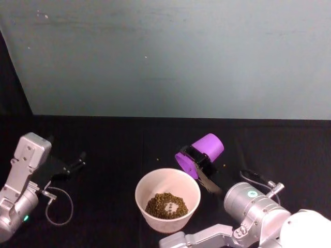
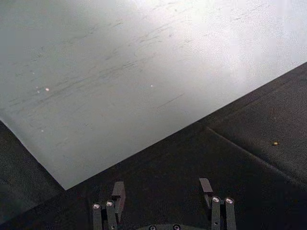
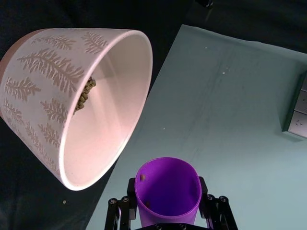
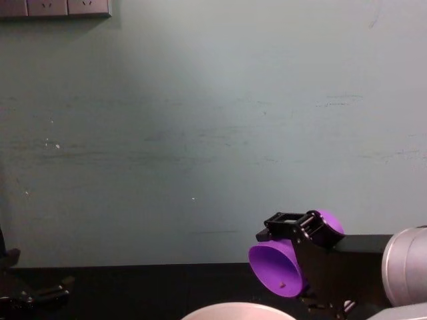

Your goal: Pick up the cup and pour the mung beans from the cup into the bowl.

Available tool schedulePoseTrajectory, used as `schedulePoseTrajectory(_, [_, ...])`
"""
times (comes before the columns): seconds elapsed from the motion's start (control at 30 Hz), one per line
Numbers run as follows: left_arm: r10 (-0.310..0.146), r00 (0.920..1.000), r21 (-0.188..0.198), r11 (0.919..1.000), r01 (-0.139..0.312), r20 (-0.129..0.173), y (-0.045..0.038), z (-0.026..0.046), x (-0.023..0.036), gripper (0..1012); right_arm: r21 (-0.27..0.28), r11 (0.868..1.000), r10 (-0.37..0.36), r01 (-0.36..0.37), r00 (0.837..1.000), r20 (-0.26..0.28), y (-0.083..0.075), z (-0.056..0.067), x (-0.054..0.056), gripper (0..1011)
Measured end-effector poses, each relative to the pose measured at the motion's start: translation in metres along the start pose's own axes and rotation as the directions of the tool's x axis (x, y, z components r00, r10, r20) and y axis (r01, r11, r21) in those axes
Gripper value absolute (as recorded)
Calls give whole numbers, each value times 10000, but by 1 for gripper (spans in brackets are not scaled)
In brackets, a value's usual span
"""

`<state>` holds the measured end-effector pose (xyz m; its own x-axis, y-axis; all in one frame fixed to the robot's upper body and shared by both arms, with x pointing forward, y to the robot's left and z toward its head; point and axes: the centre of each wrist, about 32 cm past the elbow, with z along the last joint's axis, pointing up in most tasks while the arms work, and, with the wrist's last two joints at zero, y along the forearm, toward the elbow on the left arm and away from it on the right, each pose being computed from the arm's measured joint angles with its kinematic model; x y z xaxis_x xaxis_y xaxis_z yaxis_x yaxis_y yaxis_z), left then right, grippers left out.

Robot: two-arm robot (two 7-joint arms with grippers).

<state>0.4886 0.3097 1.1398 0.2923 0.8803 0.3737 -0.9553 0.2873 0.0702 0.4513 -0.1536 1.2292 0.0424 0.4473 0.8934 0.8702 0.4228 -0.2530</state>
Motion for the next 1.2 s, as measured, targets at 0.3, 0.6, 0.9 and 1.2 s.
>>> schedulePoseTrajectory(0.3, [1,10000,1,10000,-1,-1,0,0,0,1003,-11,10000,-62,63,9999,121,-5,5,-3,718])
schedulePoseTrajectory(0.6, [0,10000,1,10000,0,0,0,0,0,1003,-73,10000,-24,27,9990,444,-14,25,-9,718])
schedulePoseTrajectory(0.9, [0,10000,0,10000,0,0,0,0,0,1003,-211,9998,-1,22,9951,989,-14,54,-2,718])
schedulePoseTrajectory(1.2, [0,10000,0,10000,0,0,0,0,0,1003,-302,9995,58,-16,9901,1402,1,77,3,718])
